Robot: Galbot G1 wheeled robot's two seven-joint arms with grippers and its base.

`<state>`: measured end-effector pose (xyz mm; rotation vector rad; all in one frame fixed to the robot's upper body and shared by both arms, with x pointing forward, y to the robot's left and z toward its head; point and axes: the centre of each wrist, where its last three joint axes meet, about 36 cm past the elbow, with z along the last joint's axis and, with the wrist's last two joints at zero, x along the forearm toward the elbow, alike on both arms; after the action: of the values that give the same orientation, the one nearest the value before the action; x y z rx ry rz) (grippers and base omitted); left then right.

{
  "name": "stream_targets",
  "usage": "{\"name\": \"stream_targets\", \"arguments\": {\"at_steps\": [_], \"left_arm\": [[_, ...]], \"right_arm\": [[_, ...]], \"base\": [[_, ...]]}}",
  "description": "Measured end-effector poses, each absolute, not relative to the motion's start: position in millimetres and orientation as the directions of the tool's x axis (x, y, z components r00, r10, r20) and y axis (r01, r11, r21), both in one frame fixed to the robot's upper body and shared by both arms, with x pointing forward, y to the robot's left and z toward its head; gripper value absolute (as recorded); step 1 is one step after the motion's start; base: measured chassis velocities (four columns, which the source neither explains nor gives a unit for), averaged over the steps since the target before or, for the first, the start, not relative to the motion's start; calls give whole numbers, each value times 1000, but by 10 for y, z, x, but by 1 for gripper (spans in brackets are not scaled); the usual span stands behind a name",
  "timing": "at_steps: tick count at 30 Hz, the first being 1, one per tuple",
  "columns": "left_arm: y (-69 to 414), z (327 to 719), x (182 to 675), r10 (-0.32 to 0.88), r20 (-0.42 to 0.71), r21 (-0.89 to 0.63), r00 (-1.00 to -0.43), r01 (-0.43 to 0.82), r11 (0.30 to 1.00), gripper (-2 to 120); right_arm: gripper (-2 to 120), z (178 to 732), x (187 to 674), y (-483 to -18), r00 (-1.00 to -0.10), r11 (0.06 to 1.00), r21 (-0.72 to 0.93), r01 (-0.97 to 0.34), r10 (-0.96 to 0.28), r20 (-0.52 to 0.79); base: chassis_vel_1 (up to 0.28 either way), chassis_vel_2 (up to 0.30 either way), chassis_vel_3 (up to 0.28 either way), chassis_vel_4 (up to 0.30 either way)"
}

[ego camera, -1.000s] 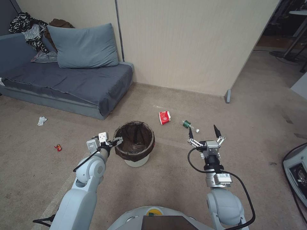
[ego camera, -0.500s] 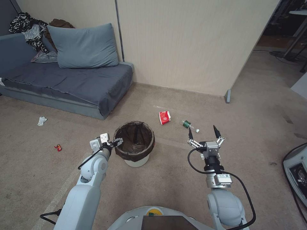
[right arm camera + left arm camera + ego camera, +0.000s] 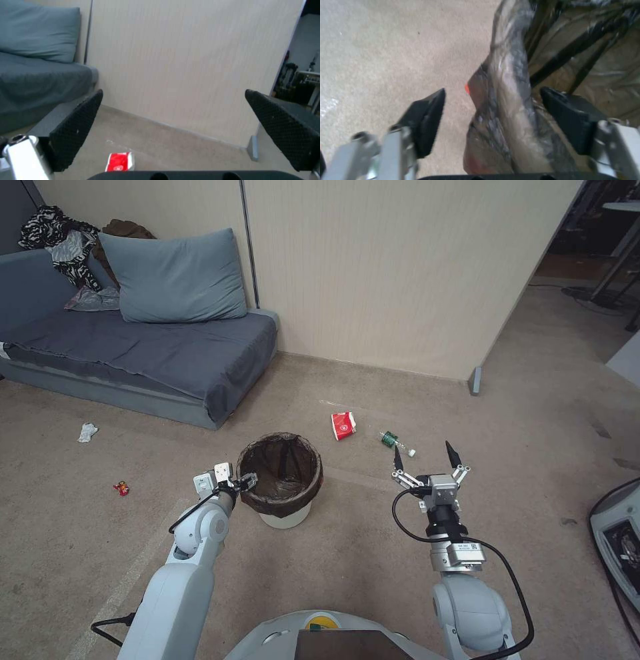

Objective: Pick up the trash bin, then pick up the garbage from the floor and place it into the trash bin.

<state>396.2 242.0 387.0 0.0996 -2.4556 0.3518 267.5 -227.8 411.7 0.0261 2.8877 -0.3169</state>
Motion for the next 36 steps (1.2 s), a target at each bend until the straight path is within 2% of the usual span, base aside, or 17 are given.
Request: {"name": "stream_targets", "arguments": {"at_steps": [3, 4, 5, 9, 11, 13, 15, 17, 18, 36], "left_arm": [[2409, 3834, 3962, 22, 622, -231, -783, -157, 960, 58], [2409, 3834, 3962, 22, 622, -231, -783, -157, 960, 58], [2396, 3821, 3955, 25, 624, -231, -781, -155, 960, 49], [2383, 3805, 3944, 26, 627, -230, -778, -153, 961, 40], [2375, 3787, 3930, 26, 631, -226, -776, -152, 962, 27], [2373, 3779, 3924, 26, 633, -226, -774, -152, 962, 23], [2369, 3755, 3914, 25, 637, -224, -771, -154, 962, 11], [2368, 3745, 3911, 24, 639, -222, -769, -155, 963, 9], [2367, 3730, 3907, 22, 641, -221, -767, -157, 963, 3], [2349, 3725, 3739, -1, 633, -189, -774, -156, 970, 3]], "right_arm": [[100, 4119, 2673, -2278, -972, 977, -210, 43, -8, -236], [100, 4119, 2673, -2278, -972, 977, -210, 43, -8, -236], [100, 4125, 2673, -2280, -971, 977, -210, 44, -8, -238], [100, 4130, 2672, -2283, -971, 977, -209, 45, -6, -239], [100, 4130, 2672, -2284, -971, 977, -209, 45, -7, -240], [100, 4130, 2671, -2284, -971, 977, -209, 45, -7, -241], [100, 4132, 2664, -2284, -971, 977, -211, 37, -14, -239], [100, 4134, 2663, -2284, -971, 977, -211, 36, -16, -240], [100, 4135, 2663, -2284, -970, 977, -211, 36, -16, -241], [100, 4134, 2700, -2280, -967, 973, -229, 30, -30, -253]], "base": [[0, 0, 0, 0], [0, 0, 0, 0], [0, 0, 0, 0], [0, 0, 0, 0], [0, 0, 0, 0], [0, 0, 0, 0], [0, 0, 0, 0], [0, 0, 0, 0], [0, 0, 0, 0], [0, 0, 0, 0]]}}
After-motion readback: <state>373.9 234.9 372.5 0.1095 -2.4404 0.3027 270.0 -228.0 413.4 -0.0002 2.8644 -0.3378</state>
